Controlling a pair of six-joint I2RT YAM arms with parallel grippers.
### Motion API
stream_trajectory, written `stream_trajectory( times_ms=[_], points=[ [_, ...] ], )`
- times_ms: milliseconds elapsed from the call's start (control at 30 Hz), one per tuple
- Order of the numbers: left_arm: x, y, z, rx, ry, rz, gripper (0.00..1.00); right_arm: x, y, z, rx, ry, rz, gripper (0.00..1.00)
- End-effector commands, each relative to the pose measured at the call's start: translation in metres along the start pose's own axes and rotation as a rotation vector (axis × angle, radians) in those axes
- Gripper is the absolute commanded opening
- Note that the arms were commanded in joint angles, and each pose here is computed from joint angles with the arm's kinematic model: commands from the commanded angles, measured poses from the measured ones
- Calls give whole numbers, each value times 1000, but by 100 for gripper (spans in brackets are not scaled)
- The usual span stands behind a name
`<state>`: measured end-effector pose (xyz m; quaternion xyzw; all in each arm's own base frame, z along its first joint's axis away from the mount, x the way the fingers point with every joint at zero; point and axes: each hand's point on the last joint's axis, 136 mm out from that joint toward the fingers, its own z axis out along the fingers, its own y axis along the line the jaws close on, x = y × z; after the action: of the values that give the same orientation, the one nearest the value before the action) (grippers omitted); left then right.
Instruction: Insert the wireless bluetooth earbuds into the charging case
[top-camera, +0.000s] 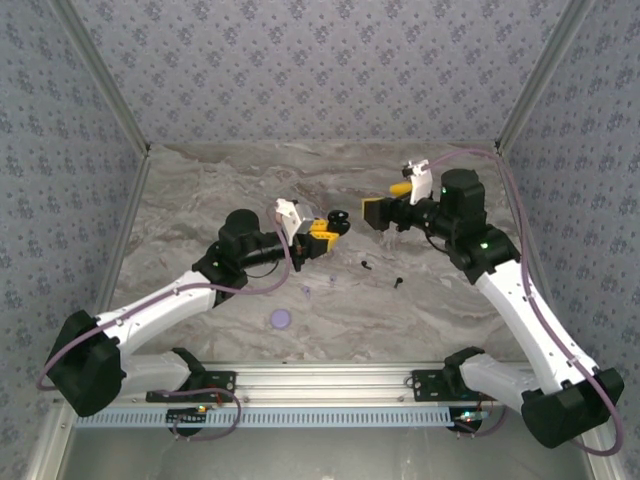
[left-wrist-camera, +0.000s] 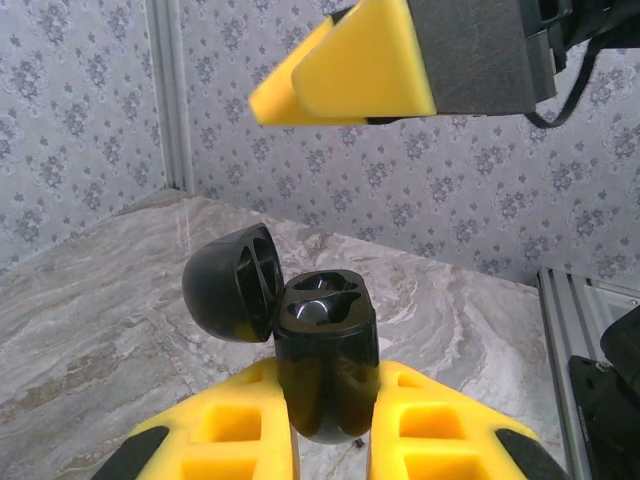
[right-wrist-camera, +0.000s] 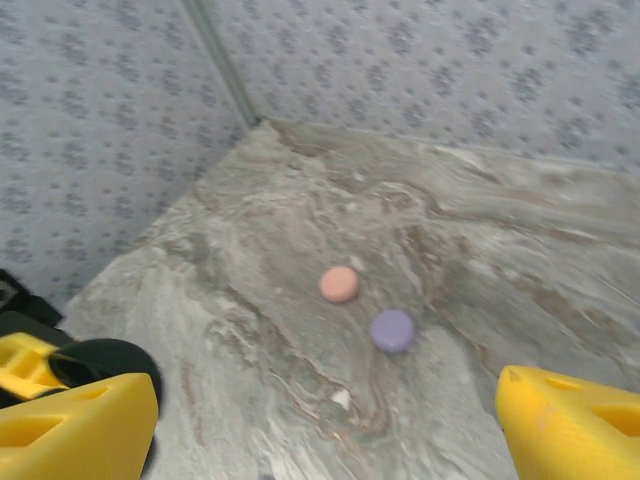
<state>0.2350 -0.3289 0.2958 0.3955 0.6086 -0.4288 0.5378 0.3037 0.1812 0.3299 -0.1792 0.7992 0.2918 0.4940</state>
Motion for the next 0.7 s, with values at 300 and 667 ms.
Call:
stream_trajectory(
  times_ms=[300,667],
  points=[
    [-12,-4,-16,-42,-35,53,2,165,-76,2,367,687,328,74],
    [-9,-4,-18,-50,-29,44,2,255,-113,26,495,901,422,51]
  ],
)
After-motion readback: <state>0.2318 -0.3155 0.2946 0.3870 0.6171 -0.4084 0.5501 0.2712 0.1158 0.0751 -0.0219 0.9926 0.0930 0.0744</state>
